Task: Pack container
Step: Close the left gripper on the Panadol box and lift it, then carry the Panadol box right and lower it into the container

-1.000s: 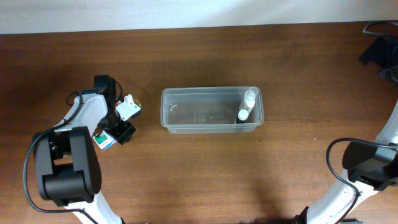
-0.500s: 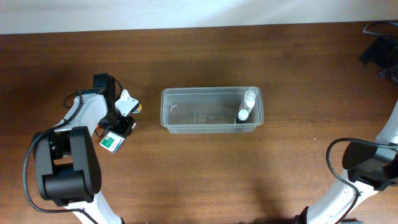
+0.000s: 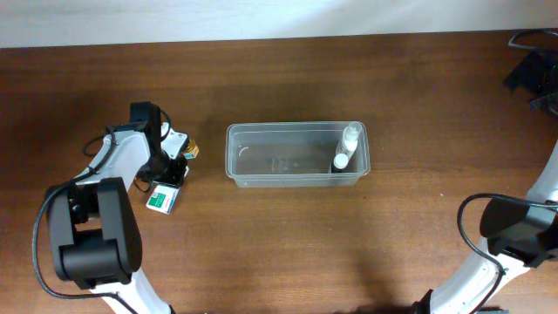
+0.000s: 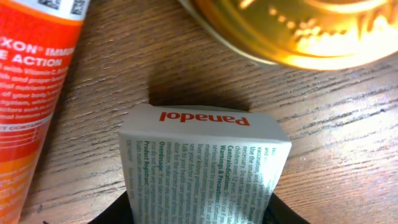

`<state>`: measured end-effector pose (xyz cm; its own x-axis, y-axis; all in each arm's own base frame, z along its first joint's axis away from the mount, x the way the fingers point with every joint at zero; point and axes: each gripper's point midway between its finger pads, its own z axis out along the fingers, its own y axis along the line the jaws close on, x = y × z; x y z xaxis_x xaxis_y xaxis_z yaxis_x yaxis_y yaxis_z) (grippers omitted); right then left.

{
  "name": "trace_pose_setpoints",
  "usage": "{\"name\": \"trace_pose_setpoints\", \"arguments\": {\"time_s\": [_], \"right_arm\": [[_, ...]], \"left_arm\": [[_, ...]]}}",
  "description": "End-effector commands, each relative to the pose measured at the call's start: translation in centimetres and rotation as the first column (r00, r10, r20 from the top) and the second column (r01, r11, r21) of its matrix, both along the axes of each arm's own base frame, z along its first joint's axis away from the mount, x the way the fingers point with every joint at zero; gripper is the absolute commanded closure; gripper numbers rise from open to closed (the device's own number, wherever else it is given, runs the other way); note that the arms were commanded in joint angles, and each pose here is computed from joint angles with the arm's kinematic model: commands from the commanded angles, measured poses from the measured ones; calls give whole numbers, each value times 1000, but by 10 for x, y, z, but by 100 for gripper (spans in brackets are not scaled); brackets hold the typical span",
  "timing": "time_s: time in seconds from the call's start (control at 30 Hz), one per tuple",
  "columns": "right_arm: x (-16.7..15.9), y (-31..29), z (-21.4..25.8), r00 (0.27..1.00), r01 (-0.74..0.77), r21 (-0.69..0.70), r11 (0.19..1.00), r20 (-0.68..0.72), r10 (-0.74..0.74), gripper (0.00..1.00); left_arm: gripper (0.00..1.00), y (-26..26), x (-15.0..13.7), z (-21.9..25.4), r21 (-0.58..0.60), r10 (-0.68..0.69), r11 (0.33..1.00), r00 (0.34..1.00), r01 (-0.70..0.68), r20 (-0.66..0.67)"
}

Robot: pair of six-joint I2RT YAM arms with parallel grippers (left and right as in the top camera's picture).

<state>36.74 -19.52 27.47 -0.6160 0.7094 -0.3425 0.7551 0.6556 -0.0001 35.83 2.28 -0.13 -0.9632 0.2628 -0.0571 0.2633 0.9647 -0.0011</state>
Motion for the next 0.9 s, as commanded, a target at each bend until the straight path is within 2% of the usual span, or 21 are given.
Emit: {"name": "trace_pose_setpoints", "arguments": {"time_s": [0.0,0.23,0.43,0.67,0.87], "right_arm": [[-5,-2,11,1000,3,-27,1000,16,-2,2],[-5,-2,11,1000,3,-27,1000,16,-2,2],[-5,-2,11,1000,3,-27,1000,16,-2,2],[-5,-2,11,1000,3,-27,1000,16,-2,2],[-5,-2,11,1000,3,-27,1000,16,-2,2]], "left_arm": [[58,-6,-8,-12,-33,37,999,998,-38,-47],[62,-9,0,4,-42,58,997,997,-60,-50],[65,-23,23,43,-74,30,997,999,-31,-12],[65,-52,60,101,-71,-52,996,993,59,105],[65,-85,90,152,-39,-164,983,953,180,253]]}}
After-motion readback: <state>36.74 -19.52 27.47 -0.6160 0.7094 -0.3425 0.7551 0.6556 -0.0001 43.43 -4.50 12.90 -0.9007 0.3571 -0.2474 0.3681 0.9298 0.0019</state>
